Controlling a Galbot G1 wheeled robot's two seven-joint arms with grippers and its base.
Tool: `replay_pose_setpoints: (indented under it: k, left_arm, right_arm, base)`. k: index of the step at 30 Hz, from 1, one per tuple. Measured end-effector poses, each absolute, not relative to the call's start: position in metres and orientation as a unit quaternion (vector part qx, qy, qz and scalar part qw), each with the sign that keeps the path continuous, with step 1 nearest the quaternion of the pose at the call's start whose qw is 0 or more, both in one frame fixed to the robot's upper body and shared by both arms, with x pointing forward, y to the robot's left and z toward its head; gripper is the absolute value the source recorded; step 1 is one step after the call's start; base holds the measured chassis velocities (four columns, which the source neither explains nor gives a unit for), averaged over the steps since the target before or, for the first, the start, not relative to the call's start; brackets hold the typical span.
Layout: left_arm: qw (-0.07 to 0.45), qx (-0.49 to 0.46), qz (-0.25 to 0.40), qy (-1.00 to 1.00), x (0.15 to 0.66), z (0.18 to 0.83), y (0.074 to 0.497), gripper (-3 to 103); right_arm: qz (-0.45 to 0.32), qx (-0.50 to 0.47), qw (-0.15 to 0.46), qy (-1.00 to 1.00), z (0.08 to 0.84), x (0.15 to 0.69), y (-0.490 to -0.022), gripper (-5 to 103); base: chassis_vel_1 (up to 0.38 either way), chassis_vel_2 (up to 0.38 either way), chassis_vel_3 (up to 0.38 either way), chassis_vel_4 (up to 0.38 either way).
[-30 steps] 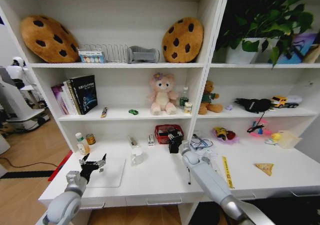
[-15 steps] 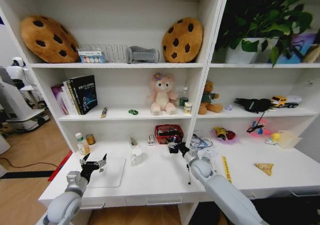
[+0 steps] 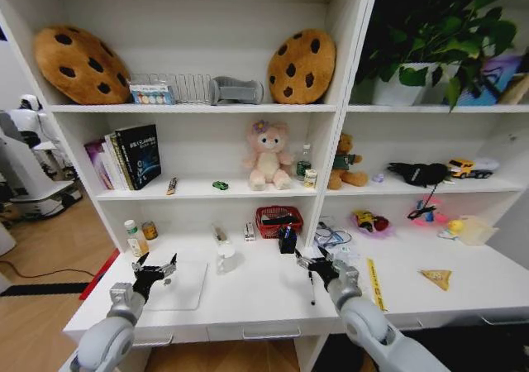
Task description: Organize the objects on the table.
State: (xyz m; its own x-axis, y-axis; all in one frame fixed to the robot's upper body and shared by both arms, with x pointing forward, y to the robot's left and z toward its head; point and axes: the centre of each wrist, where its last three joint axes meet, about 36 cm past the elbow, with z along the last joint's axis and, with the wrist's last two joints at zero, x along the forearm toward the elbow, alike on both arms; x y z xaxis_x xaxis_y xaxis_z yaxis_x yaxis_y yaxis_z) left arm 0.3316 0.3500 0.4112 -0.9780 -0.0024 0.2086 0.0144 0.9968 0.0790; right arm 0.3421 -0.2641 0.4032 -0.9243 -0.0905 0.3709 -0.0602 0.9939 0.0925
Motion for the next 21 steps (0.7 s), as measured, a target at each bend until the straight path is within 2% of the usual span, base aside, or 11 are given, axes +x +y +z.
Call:
replay_pose_setpoints:
  k: [4,5,8,18,21]
  left_arm:
    - [0.104,-0.005,-0.039,-0.994,0.331,0.412,0.348,100]
    - [0.105,-0.005,-0.039,-0.994,0.331,0.411,0.348,100]
    - [0.105,-0.004,-0.039,-0.994,0.330,0.411,0.348,100]
    - [0.101,-0.003,-0.038,-0.994,0.333,0.412,0.351,100]
    - [0.103,-0.003,-0.037,-0.994,0.335,0.410,0.350,100]
  right_arm:
    - [-0.054,0.009,0.237,-0.970,0.385,0.336,-0.267,100]
    - [-0.064,-0.002,0.258,-0.964,0.380,0.336,-0.265,103]
    - [-0.074,-0.011,0.281,-0.957,0.370,0.340,-0.263,100]
    - [-0.100,-0.017,0.306,-0.947,0.358,0.360,-0.269,97]
    - [-0.104,-0.011,0.308,-0.946,0.355,0.364,-0.270,93]
  base:
    - [0.000,0.000,0.000,0.000]
    - [0.000,0.000,0.000,0.000]
    - [0.000,0.000,0.000,0.000]
    - [0.000,0.000,0.000,0.000]
    - [0.000,0.000,0.000,0.000]
